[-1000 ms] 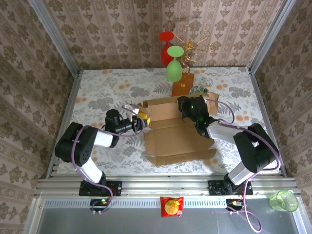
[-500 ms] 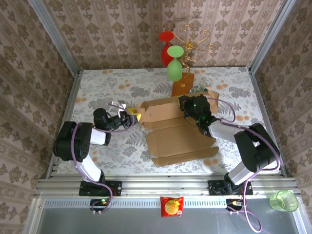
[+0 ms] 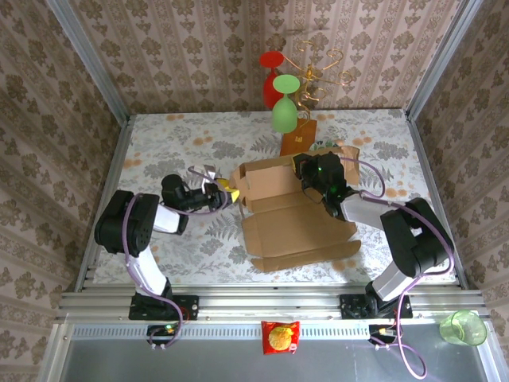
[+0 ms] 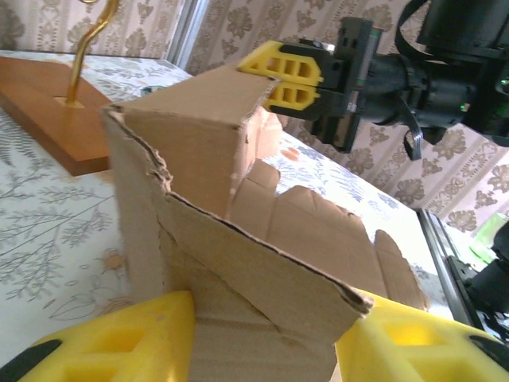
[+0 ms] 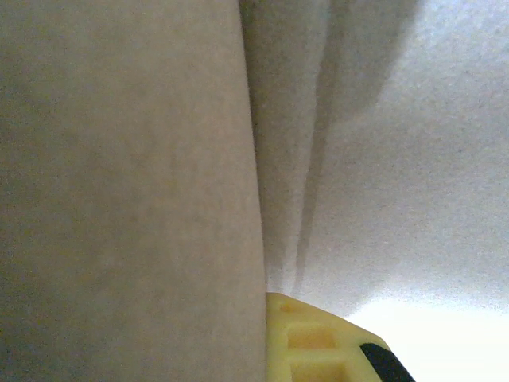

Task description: Fold the paper box

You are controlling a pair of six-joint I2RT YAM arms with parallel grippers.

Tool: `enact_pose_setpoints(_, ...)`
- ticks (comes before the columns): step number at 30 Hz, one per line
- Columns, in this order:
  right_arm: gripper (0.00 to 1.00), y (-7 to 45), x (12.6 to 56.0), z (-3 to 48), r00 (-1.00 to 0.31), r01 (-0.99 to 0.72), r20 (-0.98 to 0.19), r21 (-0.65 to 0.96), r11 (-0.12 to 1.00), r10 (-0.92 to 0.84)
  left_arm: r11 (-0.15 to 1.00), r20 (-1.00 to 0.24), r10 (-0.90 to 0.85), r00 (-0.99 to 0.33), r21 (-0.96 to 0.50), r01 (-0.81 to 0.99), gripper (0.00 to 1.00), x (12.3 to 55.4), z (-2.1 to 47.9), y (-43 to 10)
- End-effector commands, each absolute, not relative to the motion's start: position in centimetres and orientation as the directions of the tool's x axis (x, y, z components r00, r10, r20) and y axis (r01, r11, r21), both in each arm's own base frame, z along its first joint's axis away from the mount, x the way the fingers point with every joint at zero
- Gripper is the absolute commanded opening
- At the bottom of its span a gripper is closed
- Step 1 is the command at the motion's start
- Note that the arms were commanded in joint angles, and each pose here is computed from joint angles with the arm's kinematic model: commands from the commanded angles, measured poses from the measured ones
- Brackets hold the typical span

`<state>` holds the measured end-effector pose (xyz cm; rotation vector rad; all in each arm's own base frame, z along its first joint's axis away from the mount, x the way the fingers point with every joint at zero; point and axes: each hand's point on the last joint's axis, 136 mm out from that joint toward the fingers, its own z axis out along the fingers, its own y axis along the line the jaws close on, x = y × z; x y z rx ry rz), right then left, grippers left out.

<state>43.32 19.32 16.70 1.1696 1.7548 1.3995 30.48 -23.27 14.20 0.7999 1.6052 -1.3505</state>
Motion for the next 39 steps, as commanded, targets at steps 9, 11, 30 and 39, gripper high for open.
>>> enact_pose_setpoints(9, 0.0, 20.2, 43.4, 16.9, -0.479, 0.253, 0.061, 0.965, 0.071, 0.876, 0.156, -0.929, -0.039, -0.367, -0.368, 0.917, 0.5, 29.8, 15.0, -25.0)
enact_pose_setpoints(11, 0.0, 20.2, 43.2, 16.9, -0.479, 0.253, 0.059, 0.965, 0.074, 0.876, 0.171, -0.933, -0.042, -0.358, -0.36, 0.917, 0.52, 29.6, 15.1, -25.1)
enact_pose_setpoints(30, 0.0, 20.4, 43.4, 17.0, -0.488, 0.252, 0.063, 0.965, 0.072, 0.87, 0.134, -0.931, -0.018, -0.364, -0.363, 0.922, 0.61, 28.7, 14.4, -26.0)
enact_pose_setpoints(39, 0.0, 20.4, 43.3, 17.1, -0.489, 0.249, 0.061, 0.966, 0.072, 0.87, 0.264, -0.926, 0.009, -0.379, -0.363, 0.894, 0.52, 31.2, 13.0, -26.2)
